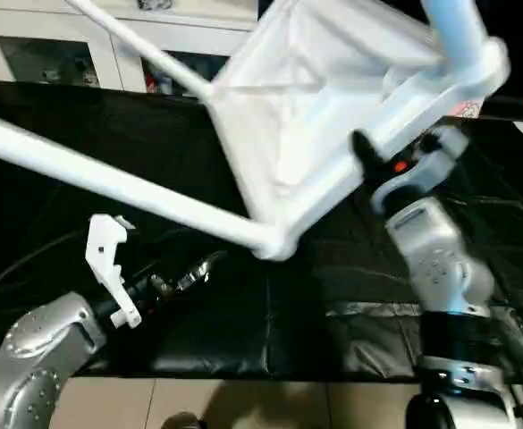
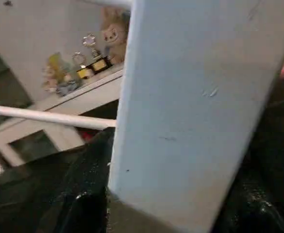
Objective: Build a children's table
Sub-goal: Flip table
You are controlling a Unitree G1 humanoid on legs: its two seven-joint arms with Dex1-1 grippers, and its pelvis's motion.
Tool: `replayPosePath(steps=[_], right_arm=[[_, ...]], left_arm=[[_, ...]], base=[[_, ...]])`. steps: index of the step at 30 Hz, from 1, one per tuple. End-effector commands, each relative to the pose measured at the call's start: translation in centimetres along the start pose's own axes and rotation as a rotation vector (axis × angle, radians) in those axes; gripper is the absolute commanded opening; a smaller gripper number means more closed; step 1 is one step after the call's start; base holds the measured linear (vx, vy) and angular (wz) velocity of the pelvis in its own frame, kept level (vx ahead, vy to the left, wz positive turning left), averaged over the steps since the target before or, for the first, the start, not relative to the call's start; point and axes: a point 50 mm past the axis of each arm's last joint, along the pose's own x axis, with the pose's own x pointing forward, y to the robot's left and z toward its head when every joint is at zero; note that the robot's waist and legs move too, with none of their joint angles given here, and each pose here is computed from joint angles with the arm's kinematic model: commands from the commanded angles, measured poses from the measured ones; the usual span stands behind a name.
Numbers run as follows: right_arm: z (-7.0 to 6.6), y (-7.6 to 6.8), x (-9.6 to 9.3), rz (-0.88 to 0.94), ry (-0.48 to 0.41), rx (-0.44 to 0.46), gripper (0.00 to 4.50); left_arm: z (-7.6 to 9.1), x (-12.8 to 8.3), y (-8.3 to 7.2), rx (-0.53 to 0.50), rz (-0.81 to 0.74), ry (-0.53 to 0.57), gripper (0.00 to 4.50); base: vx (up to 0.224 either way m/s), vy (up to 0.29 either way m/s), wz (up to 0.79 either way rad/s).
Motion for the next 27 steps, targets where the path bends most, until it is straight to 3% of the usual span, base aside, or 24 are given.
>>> replayPosePath(steps=[1,9,11,16,19,27], right_arm=[[1.9,-0.5,-0.2,-0.060,-0.065,-0.095,2.06],[2.8,0.0,-0.1,-0.112,-0.071,-0.196,2.04],[3.3,0.2,-0.1,-0.132,-0.066,-0.287,2.04],[4.1,0.7,0.0,-0.150,-0.080,-0.481,2.02],[4.5,1.3,0.1,-0.171,-0.107,-0.606,1.94],[3.5,1.9,0.3,-0.202,-0.094,-0.659,1.88]], left_arm=[[0.8,0.1,-0.2,0.019,-0.013,-0.022,4.50],[0.8,0.5,-0.4,0.032,-0.016,-0.004,4.50],[1.4,0.7,-0.1,0.066,0.002,-0.014,4.50],[3.2,1.8,0.7,0.197,0.058,-0.042,4.50],[5.1,2.9,0.8,0.299,0.087,-0.102,4.50],[8.4,4.3,0.3,0.533,0.113,-0.159,4.50]], base=[[0.000,0.000,0.00],[0.000,0.000,0.00],[0.000,0.000,0.00],[0.000,0.000,0.00],[0.000,0.000,0.00],[0.000,0.000,0.00]])
